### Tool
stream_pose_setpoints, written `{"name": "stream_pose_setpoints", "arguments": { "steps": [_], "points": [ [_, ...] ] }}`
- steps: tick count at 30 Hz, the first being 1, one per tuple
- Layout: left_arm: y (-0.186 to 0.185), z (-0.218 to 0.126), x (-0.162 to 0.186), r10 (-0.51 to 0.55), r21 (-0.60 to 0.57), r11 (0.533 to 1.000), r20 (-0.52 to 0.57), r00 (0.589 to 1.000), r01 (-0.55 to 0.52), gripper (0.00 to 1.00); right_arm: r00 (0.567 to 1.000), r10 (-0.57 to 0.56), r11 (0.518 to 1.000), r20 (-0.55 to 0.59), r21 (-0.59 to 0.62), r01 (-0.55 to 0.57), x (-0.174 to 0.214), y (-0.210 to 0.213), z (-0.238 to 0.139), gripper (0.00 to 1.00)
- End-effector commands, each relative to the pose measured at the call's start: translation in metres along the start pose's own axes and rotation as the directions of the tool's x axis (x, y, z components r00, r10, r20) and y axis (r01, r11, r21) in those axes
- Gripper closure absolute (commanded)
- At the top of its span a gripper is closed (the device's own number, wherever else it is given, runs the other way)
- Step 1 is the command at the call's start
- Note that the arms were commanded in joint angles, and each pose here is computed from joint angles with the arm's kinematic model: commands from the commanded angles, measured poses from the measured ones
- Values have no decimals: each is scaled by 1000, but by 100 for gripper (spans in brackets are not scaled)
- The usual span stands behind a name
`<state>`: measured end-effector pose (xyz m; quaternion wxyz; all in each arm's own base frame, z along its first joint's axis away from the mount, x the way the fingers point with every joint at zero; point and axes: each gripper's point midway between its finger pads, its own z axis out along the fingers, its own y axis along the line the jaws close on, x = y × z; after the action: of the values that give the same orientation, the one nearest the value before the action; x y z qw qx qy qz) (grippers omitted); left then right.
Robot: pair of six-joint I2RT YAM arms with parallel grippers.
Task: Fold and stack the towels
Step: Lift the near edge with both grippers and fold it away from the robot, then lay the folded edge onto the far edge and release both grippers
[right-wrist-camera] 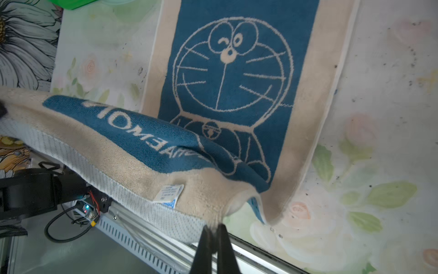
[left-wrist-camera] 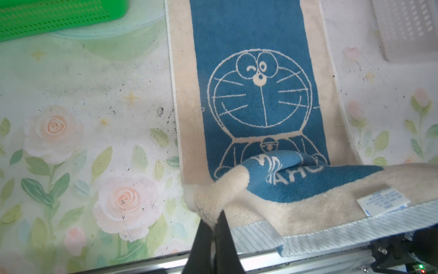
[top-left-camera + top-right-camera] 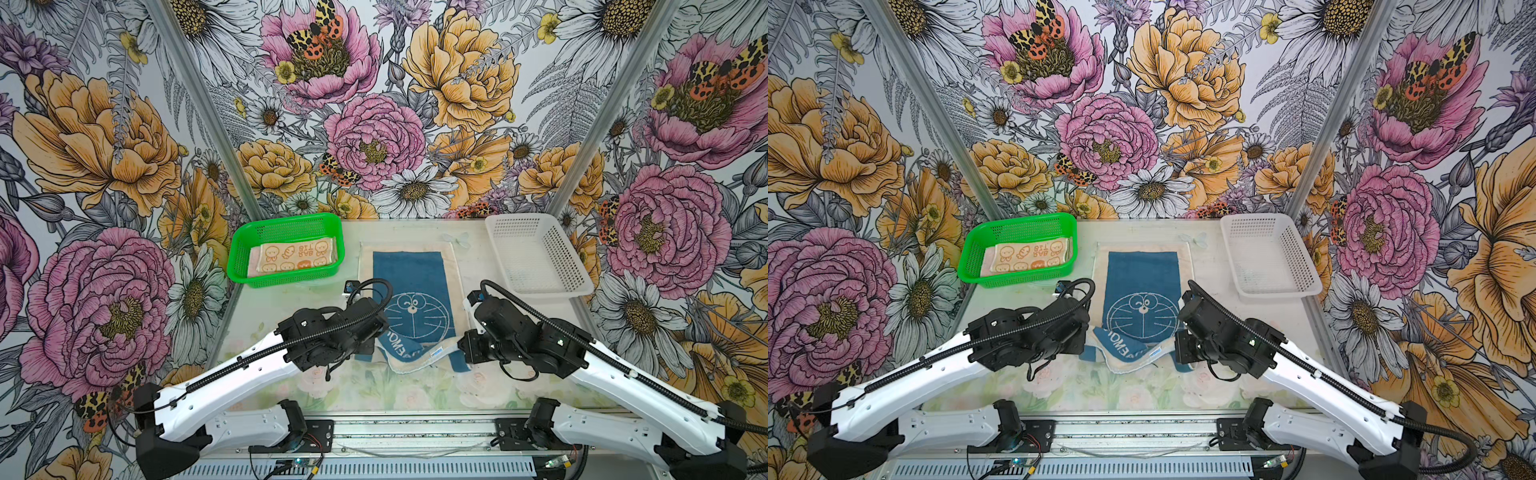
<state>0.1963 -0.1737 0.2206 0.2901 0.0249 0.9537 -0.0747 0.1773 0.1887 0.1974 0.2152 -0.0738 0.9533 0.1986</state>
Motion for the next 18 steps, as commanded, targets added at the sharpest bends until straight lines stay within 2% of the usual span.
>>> {"name": "stream_pose_setpoints", "arguments": {
  "steps": [1, 9, 18],
  "points": [
    [-22, 7, -40, 61, 111, 992, 48, 997, -66, 100, 990, -70, 996, 123, -44, 76, -60, 5, -10, 100],
    [0, 64, -117, 22, 55, 998, 45, 999, -25, 100, 986, -57, 997, 155, -34, 63, -154, -30, 23, 100],
    [27, 144, -197, -4, 9, 1000, 40, 999, 4, 100, 992, -4, 1000, 125, -18, 6, -223, -82, 88, 100]
  ]
}}
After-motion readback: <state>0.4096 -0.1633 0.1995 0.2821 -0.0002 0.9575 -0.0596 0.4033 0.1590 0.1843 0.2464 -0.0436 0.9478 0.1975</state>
